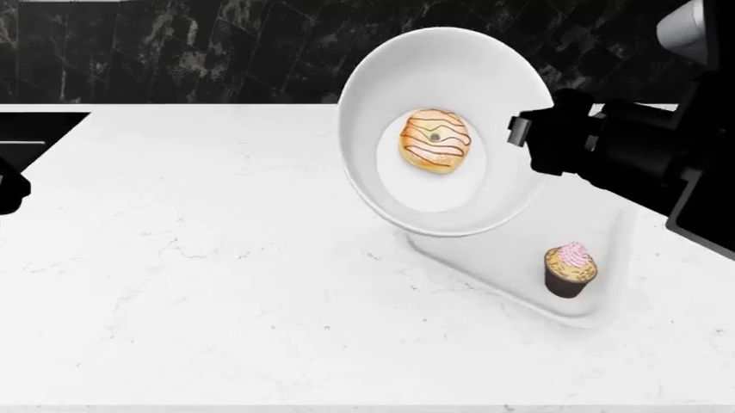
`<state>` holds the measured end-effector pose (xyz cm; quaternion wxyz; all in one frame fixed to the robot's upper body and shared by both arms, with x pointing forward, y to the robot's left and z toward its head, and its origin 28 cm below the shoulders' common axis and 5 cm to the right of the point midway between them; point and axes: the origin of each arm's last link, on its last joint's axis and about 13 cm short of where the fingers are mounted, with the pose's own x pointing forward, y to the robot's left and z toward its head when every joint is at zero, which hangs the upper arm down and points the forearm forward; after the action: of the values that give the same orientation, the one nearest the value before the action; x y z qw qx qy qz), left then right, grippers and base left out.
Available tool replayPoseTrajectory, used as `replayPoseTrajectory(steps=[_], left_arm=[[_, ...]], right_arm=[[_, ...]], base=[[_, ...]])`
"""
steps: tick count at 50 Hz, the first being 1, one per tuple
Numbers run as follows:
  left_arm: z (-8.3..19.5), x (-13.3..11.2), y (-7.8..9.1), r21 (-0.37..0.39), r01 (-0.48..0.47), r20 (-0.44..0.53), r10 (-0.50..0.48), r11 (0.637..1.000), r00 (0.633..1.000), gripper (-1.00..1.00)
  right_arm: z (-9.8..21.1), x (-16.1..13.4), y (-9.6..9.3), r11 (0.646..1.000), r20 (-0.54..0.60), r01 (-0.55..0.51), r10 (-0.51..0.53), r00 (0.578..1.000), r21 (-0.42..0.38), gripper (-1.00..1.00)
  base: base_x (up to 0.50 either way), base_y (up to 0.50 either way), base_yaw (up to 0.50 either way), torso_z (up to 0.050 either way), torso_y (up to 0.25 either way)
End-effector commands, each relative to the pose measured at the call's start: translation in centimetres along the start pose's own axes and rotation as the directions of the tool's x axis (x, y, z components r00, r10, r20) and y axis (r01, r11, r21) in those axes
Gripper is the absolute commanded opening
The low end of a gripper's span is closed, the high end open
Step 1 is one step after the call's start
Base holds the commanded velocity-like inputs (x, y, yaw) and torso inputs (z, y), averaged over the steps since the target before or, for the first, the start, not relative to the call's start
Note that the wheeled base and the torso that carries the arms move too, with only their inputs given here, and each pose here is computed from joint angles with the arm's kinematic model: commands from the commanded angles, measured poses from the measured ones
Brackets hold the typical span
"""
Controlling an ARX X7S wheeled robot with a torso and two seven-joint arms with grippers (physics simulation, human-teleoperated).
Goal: Pick up the bowl with donut and place it on the tray. Pick up the cupcake and place it on the tray.
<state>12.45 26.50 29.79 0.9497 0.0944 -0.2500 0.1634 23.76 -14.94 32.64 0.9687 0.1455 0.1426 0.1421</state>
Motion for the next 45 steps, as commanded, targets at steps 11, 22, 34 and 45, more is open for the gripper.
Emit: replayPoseTrajectory(steps=[11,22,34,45], left_arm=[[-0.4,0.0,0.0,-0.008,-0.004,-0.012,0.004,1.000,1.000,1.00],[-0.3,-0.1,0.0,-0.006,-0.007,-0.014,0.006,1.000,1.000,1.00],[-0.2,-0.2,0.1,-0.005,-0.009,-0.013,0.008,1.000,1.000,1.00],[-0.4,-0.1,0.2,-0.008,-0.010,-0.015,0.010,1.000,1.000,1.00]], right_arm=[[1.4,0.6,-0.1,0.994,0.094,0.110,-0.110,0.989,0.007,-1.00],[2.6,1.4,0.2,0.964,0.000,0.264,-0.264,0.965,-0.018,-1.00],[5.5,1.7,0.9,0.945,-0.132,0.322,-0.313,0.941,0.058,-1.00],[6.7,2.9,0.1,0.894,-0.209,0.400,-0.360,0.909,0.203,-1.00]], base=[[0.00,-0.05,0.00,0.000,0.001],[0.00,0.00,0.00,0.000,0.001],[0.00,0.00,0.00,0.000,0.000],[0.00,0.00,0.00,0.001,0.001]])
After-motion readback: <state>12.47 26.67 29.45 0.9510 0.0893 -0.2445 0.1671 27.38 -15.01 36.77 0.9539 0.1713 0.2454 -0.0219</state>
